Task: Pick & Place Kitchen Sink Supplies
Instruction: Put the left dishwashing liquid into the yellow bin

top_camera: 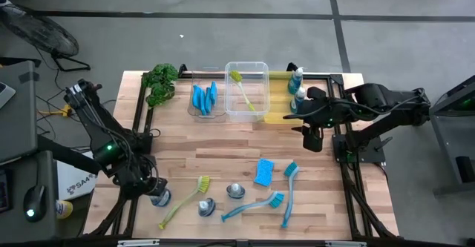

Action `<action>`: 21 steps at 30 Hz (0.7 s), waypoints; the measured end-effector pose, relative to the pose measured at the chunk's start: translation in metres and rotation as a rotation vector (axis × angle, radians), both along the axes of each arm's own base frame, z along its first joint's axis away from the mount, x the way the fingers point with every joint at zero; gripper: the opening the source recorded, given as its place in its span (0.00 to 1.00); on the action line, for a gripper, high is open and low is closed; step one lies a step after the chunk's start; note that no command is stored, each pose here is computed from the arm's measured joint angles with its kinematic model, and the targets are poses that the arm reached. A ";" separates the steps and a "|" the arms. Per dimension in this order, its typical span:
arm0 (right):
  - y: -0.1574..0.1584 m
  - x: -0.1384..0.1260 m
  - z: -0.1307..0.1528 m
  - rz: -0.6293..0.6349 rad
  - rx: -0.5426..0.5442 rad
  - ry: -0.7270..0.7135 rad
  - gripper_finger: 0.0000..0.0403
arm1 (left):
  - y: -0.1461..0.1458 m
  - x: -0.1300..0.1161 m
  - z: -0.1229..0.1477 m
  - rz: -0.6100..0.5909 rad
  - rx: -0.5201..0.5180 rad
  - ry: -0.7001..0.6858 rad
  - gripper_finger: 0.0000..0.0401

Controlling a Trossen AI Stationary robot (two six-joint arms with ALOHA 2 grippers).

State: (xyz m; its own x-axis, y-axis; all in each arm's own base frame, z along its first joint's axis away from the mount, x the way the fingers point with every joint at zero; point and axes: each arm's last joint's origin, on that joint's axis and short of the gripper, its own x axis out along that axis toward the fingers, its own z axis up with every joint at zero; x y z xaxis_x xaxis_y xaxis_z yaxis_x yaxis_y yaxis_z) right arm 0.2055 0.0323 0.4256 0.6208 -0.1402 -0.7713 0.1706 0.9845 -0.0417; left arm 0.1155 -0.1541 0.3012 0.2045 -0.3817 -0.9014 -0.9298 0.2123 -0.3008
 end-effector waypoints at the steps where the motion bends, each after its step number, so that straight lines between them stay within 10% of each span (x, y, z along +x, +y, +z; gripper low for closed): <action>1: 0.000 0.000 0.000 0.000 0.000 0.000 0.47 | -0.002 0.001 -0.001 0.000 -0.001 -0.002 0.45; 21: 0.000 0.000 0.000 0.006 -0.005 0.001 0.47 | -0.024 0.018 -0.026 0.060 0.066 0.105 0.45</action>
